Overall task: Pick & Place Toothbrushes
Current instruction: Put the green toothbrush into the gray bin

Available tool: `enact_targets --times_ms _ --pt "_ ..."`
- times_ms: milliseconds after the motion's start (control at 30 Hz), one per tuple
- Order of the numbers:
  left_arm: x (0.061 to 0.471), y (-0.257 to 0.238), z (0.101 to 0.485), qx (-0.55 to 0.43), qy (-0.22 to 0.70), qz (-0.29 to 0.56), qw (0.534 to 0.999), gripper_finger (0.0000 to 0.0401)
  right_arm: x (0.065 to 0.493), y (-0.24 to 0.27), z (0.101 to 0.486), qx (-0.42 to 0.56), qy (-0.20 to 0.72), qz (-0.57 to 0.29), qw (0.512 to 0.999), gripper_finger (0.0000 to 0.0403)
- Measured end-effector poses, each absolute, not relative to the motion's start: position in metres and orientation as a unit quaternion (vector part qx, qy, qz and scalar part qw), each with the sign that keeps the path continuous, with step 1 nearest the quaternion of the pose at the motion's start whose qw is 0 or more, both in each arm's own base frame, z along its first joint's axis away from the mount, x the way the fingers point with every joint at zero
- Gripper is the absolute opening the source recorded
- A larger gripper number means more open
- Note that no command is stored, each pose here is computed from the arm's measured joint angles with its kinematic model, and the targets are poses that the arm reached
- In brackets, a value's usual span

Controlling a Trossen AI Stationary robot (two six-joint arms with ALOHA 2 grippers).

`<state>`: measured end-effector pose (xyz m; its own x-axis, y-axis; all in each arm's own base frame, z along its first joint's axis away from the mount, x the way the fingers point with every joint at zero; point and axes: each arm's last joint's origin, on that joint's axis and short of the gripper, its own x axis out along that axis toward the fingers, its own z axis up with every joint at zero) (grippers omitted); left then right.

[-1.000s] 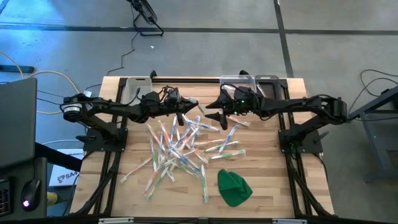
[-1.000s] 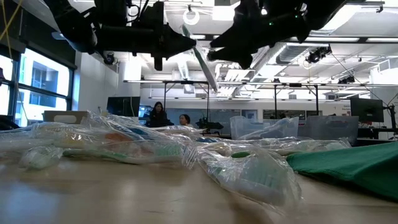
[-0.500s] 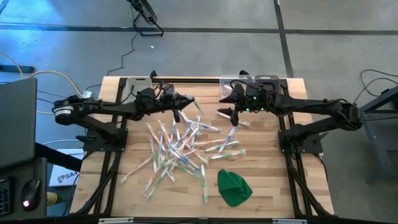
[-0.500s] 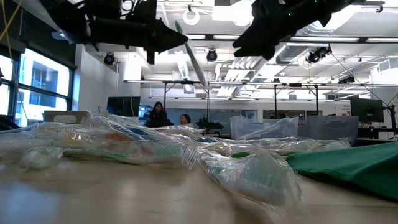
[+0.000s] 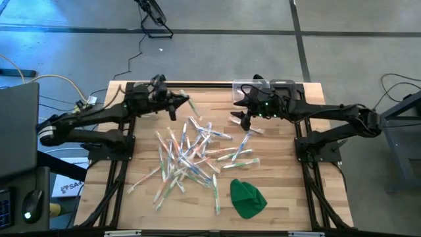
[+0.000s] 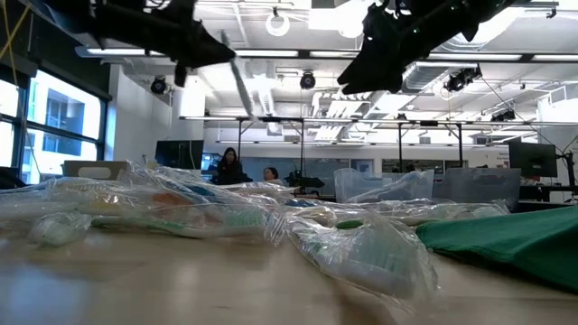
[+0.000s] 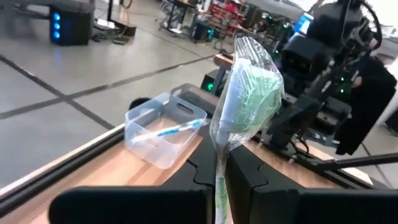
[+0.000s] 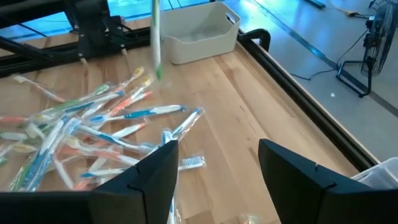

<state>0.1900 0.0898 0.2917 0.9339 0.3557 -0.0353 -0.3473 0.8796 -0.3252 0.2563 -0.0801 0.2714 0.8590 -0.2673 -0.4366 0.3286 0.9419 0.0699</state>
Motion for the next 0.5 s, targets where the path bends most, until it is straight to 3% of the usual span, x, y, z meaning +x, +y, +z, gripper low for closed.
enact_targets --times_ms 267,500 --pt "0.137 0.084 0.305 -0.178 -0.021 0.308 0.934 0.0006 0.256 -0.08 0.271 0.071 0.216 -0.155 0.961 0.0215" --pt "0.105 0.084 0.295 -0.183 0.013 0.487 0.854 0.0006 0.256 -0.08 0.271 0.072 0.218 -0.156 0.961 0.0215"
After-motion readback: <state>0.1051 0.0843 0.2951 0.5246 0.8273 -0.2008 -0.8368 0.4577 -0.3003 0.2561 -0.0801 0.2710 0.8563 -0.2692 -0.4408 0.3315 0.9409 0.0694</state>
